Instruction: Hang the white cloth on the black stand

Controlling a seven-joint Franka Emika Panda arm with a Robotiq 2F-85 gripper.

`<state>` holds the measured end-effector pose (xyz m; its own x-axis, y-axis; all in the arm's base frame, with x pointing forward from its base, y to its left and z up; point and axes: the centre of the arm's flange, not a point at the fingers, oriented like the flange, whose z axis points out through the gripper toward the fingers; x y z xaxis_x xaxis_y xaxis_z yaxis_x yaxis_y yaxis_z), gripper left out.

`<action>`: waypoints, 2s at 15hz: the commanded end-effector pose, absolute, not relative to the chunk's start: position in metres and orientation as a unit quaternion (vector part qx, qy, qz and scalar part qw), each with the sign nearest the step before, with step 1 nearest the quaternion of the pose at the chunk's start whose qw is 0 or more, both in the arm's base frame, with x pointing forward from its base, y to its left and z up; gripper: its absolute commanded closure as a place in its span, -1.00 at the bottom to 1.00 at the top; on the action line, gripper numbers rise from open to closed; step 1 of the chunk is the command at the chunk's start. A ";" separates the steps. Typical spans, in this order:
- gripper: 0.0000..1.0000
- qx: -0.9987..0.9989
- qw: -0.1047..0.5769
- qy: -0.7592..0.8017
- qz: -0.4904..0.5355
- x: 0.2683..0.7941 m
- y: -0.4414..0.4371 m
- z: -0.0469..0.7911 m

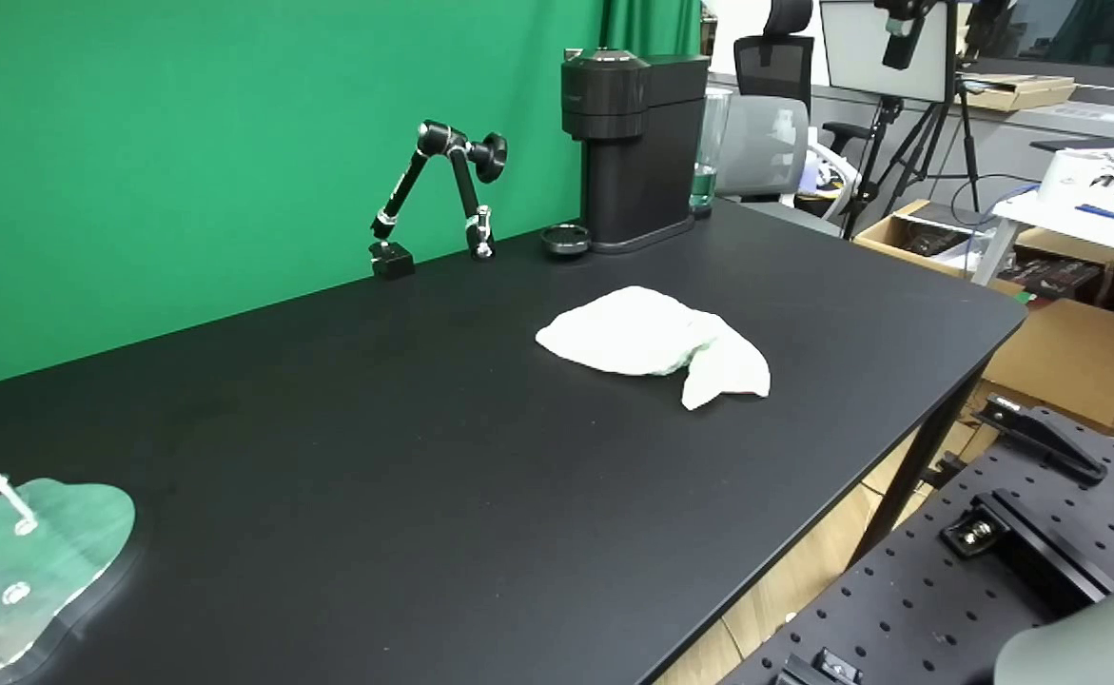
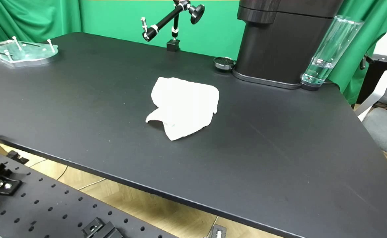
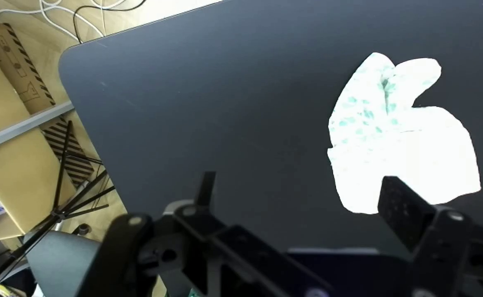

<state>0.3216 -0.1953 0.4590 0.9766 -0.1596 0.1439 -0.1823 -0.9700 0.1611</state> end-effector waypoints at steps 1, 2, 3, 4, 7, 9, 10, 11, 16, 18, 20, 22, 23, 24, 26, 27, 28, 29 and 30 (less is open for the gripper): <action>-1.00 0.994 0.073 -0.053 0.060 0.315 -0.167 0.424; -1.00 0.995 0.062 -0.040 0.060 0.312 -0.155 0.410; -1.00 0.997 0.051 -0.026 0.058 0.310 -0.141 0.396; -1.00 0.998 0.040 -0.009 0.057 0.307 -0.127 0.380; -1.00 0.998 0.018 0.038 0.054 0.302 -0.090 0.347; -1.00 0.996 0.010 0.063 0.061 0.310 -0.074 0.339; -1.00 0.995 0.009 0.073 0.069 0.311 -0.067 0.334; -1.00 0.994 0.013 0.082 0.074 0.314 -0.061 0.328; -1.00 0.992 0.038 0.107 0.061 0.321 -0.049 0.288; -1.00 0.992 0.031 0.109 0.060 0.368 -0.057 0.320; -1.00 0.992 0.030 0.110 0.051 0.371 -0.056 0.310; -1.00 0.992 0.031 0.110 0.054 0.373 -0.056 0.314; -1.00 0.992 0.039 0.104 0.058 0.372 -0.056 0.315; -1.00 0.992 0.054 0.096 0.056 0.372 -0.056 0.307; -1.00 0.993 0.078 0.085 0.028 0.371 -0.056 0.288; -1.00 0.993 0.088 0.082 0.018 0.370 -0.057 0.280; -1.00 0.992 0.100 0.077 0.008 0.369 -0.058 0.269; -1.00 0.992 0.109 0.071 -0.002 0.368 -0.058 0.260; -1.00 0.991 0.116 0.062 -0.011 0.367 -0.058 0.250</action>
